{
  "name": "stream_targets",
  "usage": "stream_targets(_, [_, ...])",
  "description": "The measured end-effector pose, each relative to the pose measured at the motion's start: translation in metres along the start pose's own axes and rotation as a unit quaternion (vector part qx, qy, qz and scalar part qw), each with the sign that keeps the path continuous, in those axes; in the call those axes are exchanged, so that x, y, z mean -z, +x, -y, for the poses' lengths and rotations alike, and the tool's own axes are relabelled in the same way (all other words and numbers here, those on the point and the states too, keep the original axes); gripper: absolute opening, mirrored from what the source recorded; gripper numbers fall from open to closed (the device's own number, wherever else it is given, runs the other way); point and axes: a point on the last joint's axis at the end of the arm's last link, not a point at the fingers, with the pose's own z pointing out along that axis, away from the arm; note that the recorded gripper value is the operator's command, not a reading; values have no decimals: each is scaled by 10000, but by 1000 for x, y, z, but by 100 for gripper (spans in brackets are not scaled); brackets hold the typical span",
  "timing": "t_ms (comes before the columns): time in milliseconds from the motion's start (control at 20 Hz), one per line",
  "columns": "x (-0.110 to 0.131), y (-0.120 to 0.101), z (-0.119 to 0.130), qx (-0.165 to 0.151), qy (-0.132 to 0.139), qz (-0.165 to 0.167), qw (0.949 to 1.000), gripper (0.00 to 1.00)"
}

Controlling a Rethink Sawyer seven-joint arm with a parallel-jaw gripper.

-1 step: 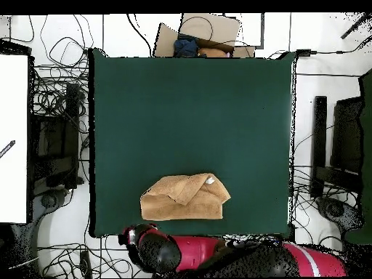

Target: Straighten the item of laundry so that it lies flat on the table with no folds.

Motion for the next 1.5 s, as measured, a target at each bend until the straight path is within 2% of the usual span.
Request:
stream_targets(250, [24,3,12,-49,115,-114,9999,0])
stream_targets(500, [38,-2,19,-17,260,-108,9996,0])
stream_targets(1150, [43,-5,20,111,556,-48,9984,0])
stream_targets(1500, [32,0,18,228,889,-178,9956,0])
